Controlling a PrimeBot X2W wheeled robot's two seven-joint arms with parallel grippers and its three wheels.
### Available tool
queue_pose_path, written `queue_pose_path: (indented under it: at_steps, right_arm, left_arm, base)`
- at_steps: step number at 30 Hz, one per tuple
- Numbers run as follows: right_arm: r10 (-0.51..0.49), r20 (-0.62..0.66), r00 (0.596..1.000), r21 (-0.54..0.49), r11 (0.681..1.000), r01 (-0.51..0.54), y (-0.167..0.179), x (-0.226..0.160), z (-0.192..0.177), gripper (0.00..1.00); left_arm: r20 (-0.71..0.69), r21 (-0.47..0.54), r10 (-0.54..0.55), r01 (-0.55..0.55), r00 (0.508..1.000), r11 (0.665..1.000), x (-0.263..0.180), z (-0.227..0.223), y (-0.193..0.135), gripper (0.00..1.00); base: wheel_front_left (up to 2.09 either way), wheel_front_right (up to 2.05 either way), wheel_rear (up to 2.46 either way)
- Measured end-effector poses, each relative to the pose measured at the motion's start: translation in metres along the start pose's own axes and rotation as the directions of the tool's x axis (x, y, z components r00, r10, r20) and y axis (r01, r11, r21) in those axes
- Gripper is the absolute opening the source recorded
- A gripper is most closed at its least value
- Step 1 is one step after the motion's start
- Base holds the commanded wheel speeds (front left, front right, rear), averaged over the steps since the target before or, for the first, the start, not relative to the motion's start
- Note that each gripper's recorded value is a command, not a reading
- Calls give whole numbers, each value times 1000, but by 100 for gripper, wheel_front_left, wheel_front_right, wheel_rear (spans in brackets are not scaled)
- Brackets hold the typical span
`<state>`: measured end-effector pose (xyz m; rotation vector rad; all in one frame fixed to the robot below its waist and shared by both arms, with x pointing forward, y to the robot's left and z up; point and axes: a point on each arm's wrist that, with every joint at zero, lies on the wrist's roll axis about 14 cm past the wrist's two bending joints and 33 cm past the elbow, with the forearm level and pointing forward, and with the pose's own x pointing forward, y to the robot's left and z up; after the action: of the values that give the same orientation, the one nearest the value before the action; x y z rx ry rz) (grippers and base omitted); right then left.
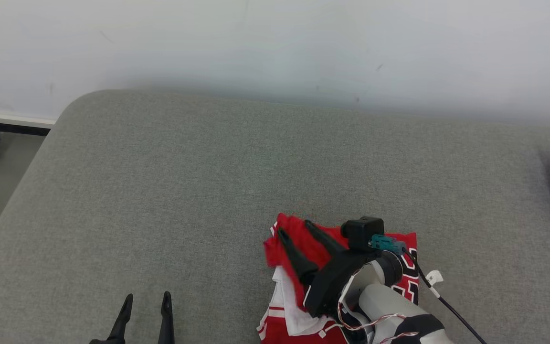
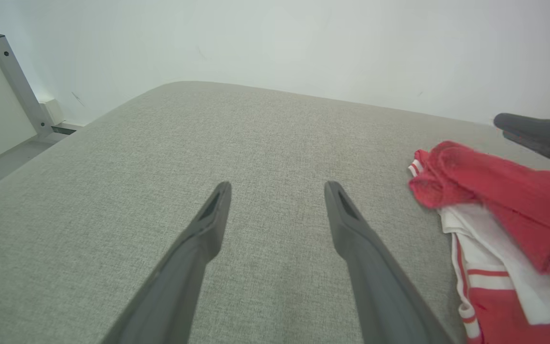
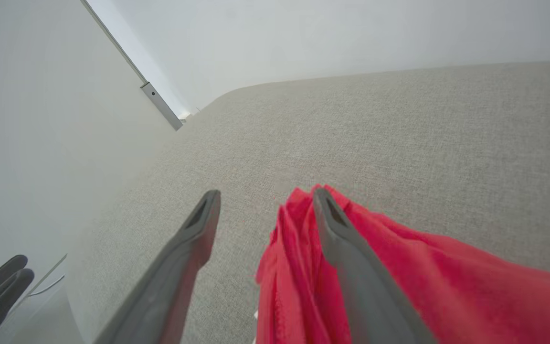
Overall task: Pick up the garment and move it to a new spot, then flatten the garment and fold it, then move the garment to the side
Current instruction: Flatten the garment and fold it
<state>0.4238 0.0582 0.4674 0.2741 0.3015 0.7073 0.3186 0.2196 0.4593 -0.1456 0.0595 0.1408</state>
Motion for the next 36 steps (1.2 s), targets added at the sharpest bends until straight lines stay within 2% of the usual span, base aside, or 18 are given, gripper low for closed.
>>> queue_pose_path:
  at_steps: [6, 7, 8, 9, 16, 22, 23, 24, 25, 30, 36]
  right_arm:
    - [-18, 115, 993, -27, 999, 22, -7, -1, 36, 100]
    - [-65, 210, 976, -49, 996, 77, -28, -9, 68, 100]
    - [-86, 253, 964, -55, 993, 103, -39, -16, 83, 100]
    - [-161, 317, 935, -59, 980, 189, -69, -41, 95, 100]
    - [-269, 355, 895, -47, 951, 304, -103, -84, 86, 100]
    - [-293, 312, 904, -54, 944, 325, -102, -103, 54, 100]
    - [-293, 302, 907, -50, 945, 322, -100, -104, 48, 78]
    - [-289, 288, 913, -45, 948, 315, -97, -104, 41, 22]
    - [-282, 274, 920, -42, 952, 304, -92, -103, 34, 0]
    - [-225, 218, 950, -38, 970, 239, -67, -90, 12, 0]
    - [-200, 135, 970, -43, 977, 208, -56, -71, -12, 0]
  left_arm:
    - [7, -1, -6, 6, 1000, 1000, 1, 2, -2, 100]
    - [15, 3, -13, 13, 1000, 1000, 2, 4, -4, 100]
    - [20, 4, -16, 16, 1000, 1000, 3, 6, -5, 100]
    - [28, 9, -29, 28, 999, 1000, 5, 8, -8, 100]
    - [26, 13, -52, 52, 998, 999, 7, 8, -15, 100]
    - [32, 14, -60, 60, 998, 998, 8, 10, -17, 100]
    - [33, 14, -59, 59, 998, 998, 7, 10, -17, 100]
    - [34, 14, -59, 58, 998, 998, 7, 10, -17, 100]
    - [35, 14, -56, 56, 998, 998, 7, 10, -16, 100]
    - [39, 15, -43, 43, 998, 999, 3, 11, -12, 100]
    - [40, 14, -25, 24, 999, 1000, -3, 12, -6, 100]
  base:
    - [0, 0, 0]
    - [0, 0, 0]
    - [0, 0, 0]
    - [0, 0, 0]
    - [0, 0, 0]
    - [0, 0, 0]
    - [0, 0, 0]
    - [0, 0, 0]
    - [0, 0, 0]
    - [0, 0, 0]
    - [0, 0, 0]
